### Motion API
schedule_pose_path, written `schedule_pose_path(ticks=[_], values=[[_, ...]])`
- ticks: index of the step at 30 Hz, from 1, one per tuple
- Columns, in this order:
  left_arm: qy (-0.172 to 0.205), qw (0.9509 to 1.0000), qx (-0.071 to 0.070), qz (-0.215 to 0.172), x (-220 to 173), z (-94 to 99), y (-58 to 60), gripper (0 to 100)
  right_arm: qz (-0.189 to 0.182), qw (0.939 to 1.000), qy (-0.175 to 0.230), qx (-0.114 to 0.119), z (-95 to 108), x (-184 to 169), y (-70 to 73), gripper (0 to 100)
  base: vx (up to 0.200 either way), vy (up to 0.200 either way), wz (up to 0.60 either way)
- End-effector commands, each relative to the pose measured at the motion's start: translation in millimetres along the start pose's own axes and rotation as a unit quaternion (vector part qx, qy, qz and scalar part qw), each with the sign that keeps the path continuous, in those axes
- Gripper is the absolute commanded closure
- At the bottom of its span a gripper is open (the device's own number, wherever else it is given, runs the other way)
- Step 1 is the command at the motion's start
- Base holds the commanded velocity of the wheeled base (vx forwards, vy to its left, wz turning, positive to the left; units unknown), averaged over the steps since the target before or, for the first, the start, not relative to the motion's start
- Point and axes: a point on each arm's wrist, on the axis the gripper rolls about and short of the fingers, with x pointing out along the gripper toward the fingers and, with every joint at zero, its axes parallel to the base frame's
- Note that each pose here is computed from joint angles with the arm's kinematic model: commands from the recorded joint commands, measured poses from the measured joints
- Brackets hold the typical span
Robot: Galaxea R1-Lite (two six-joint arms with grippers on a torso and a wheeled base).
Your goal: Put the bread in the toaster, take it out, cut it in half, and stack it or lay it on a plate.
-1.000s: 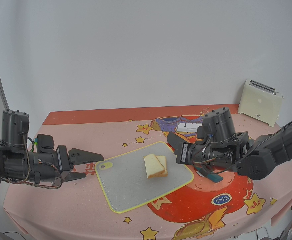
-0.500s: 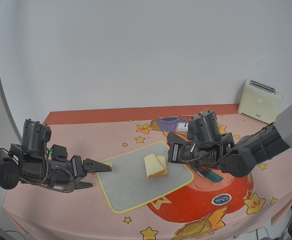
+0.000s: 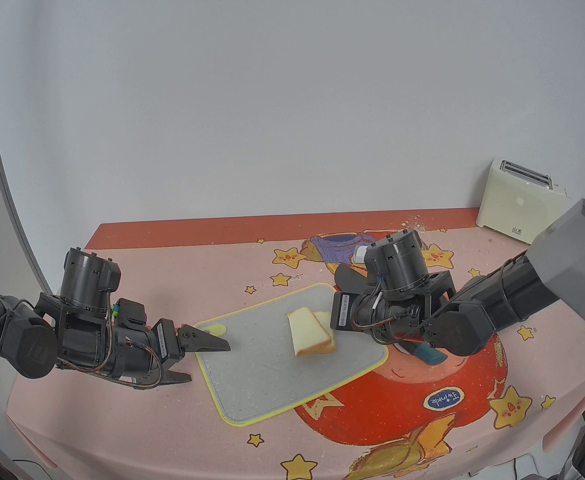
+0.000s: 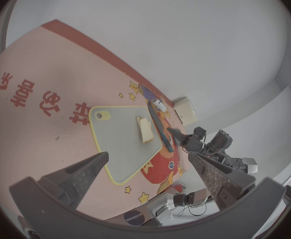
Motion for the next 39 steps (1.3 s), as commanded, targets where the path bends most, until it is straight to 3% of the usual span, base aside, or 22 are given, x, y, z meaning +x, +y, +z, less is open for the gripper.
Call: schedule_pose_path(ticks=[1,7,14,17,25,32,36,39], values=[[0.002,1.0000,-0.001,0.002,3,0.3,1.4,0,-0.003,0.9999,0.009,-0.003,-6,6,0.2,100,0.000,0.000,0.00],[0.006,1.0000,0.000,0.000,5,-1.1,-0.3,0,0.006,0.9999,0.010,-0.006,-9,8,7.1,100,0.000,0.000,0.00],[-0.002,0.9999,-0.011,-0.012,6,0.5,-4.2,0,0.016,0.9996,0.016,-0.015,-16,7,17.6,100,0.000,0.000,0.00],[-0.002,0.9997,-0.023,-0.010,15,3.1,0.2,0,0.027,0.9991,0.022,-0.023,-24,5,27.4,100,0.000,0.000,0.00],[0.006,0.9997,-0.020,-0.010,19,-2.2,1.1,0,0.058,0.9965,0.036,-0.048,-43,-2,55.8,100,0.000,0.000,0.00],[0.008,0.9997,-0.021,-0.009,19,-3.2,1.4,0,0.082,0.9942,0.043,-0.055,-55,-8,76.8,100,0.000,0.000,0.00],[0.018,0.9996,-0.021,-0.005,21,-8.9,2.8,0,0.084,0.9938,0.046,-0.056,-55,-9,81.3,100,0.000,0.000,0.00],[0.021,0.9995,-0.022,-0.003,21,-10.7,3.6,0,0.078,0.9950,0.039,-0.049,-49,-7,76.9,100,0.000,0.000,0.00]])
